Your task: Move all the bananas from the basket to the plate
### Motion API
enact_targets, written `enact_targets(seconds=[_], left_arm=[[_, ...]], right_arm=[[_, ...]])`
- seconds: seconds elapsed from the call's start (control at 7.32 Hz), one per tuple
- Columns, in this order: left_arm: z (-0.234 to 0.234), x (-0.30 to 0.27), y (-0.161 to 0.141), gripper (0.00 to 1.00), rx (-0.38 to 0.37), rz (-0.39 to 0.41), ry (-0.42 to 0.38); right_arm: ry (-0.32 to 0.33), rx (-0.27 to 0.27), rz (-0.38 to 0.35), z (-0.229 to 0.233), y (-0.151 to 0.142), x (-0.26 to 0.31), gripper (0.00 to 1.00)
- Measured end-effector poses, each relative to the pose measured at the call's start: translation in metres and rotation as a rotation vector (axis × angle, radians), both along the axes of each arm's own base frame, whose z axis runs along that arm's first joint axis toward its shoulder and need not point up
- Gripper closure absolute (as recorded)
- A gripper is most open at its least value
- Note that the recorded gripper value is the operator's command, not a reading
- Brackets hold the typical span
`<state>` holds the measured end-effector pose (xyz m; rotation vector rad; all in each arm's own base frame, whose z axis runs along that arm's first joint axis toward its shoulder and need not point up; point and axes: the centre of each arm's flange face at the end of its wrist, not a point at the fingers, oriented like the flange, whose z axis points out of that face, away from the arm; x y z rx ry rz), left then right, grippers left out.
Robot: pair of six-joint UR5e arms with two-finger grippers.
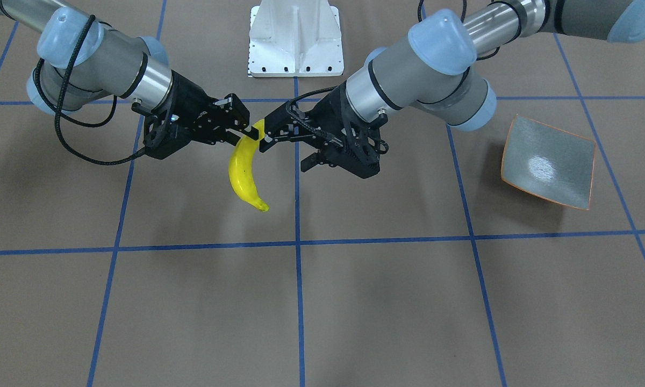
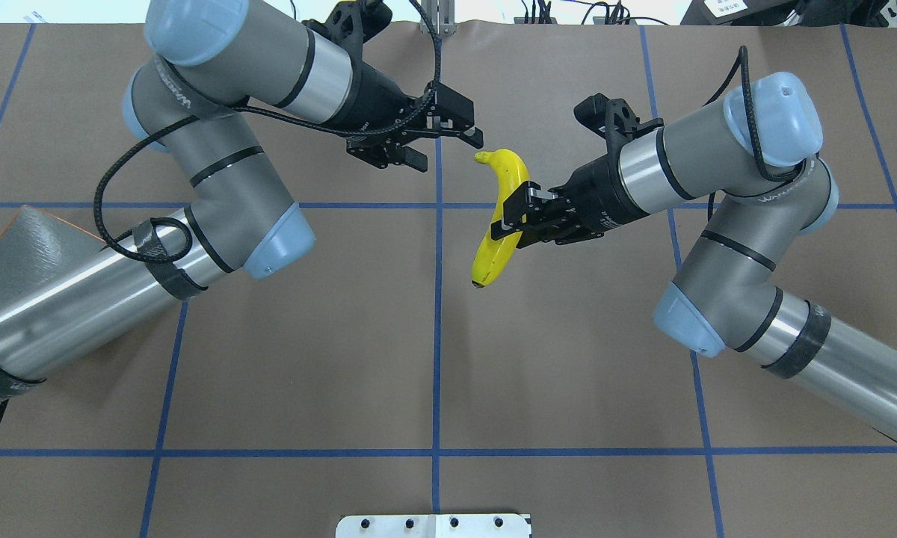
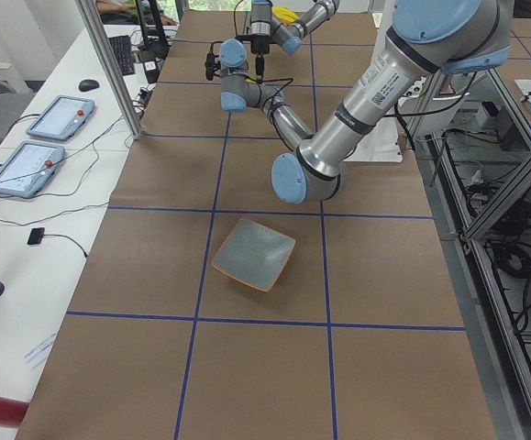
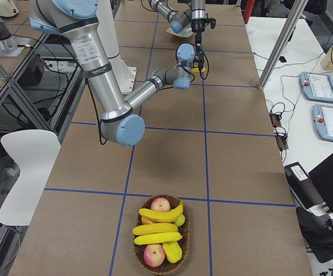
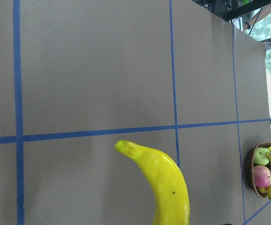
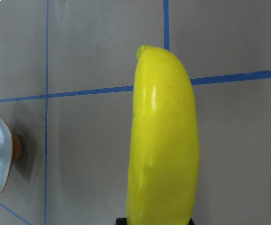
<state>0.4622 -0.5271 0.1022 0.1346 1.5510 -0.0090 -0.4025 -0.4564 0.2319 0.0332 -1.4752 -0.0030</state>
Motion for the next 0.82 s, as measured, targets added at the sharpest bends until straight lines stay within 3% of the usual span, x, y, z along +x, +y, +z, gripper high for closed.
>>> enact_targets(seconds=[0.55,0.68,0.82], left_arm=[[-0.010,0.033,0.015,0.07,-0.047,0.021,0.006],[-0.013,0.038,0.017,0.13,-0.065,0.022,0.007],[-0.014,0.043,0.018,0.27,-0.084,0.022,0.006]], right_arm=[[-0.015,0.040,-0.004,-0.012,0.002,-0.002,1.00],[-0.017,0.044,0.002,-0.014,0.002,-0.002,1.00],[-0.020,0.049,0.010,-0.015,0.002,-0.001,1.00]])
